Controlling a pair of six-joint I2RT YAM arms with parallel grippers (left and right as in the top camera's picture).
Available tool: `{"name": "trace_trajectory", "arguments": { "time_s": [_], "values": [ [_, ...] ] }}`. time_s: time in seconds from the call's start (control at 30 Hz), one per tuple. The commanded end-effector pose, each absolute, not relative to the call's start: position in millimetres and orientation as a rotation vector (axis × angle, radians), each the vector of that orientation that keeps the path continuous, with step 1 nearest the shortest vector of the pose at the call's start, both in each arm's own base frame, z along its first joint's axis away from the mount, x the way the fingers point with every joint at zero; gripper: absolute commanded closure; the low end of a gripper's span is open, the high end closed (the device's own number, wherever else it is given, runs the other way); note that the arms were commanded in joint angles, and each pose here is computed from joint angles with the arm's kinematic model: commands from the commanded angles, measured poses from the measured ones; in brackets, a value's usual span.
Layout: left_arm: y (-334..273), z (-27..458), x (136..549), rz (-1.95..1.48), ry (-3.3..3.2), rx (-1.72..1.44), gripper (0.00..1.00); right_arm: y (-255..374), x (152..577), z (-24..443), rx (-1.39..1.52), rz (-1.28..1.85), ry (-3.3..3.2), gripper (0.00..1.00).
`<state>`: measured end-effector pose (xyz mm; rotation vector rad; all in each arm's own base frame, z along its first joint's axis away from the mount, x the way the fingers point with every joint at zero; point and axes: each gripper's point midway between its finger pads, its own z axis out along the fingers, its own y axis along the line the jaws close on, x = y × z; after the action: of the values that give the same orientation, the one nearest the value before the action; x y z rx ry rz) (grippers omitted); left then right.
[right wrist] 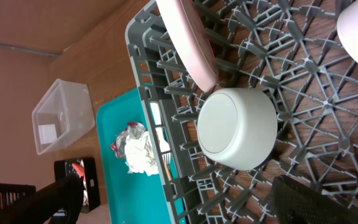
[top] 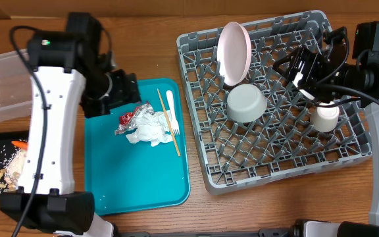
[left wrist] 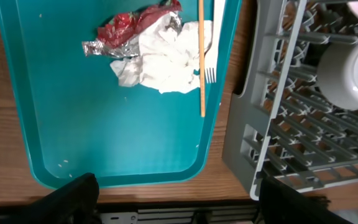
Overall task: Sort waste into correct bins and load items into the dishwasher rack
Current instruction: 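Move the left gripper to the crumpled white tissue on the tray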
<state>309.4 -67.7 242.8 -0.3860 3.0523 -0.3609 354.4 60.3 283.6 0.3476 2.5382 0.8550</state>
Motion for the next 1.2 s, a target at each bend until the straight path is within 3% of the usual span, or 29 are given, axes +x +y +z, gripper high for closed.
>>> {"name": "trace_trajectory", "arguments": {
  "time_s": [0.0,0.27,0.67,1.17],
  "values": [
    [-61,236,308,-0.187,3.037,-0.514,0.14,60,355,286,0.327,0.842,2.527,0.00],
    [-82,194,312,-0.374,3.093,-0.563,0.12,60,355,286,0.327,0.842,2.527,0.00],
    [-100,83,306,-0.279,3.122,-0.437,0.07,60,355,286,0.327,0.842,2.527,0.00],
    [-83,18,291,-0.169,2.926,-1.157,0.16,60,355,286,0.327,0.842,2.527,0.00]
  ]
}}
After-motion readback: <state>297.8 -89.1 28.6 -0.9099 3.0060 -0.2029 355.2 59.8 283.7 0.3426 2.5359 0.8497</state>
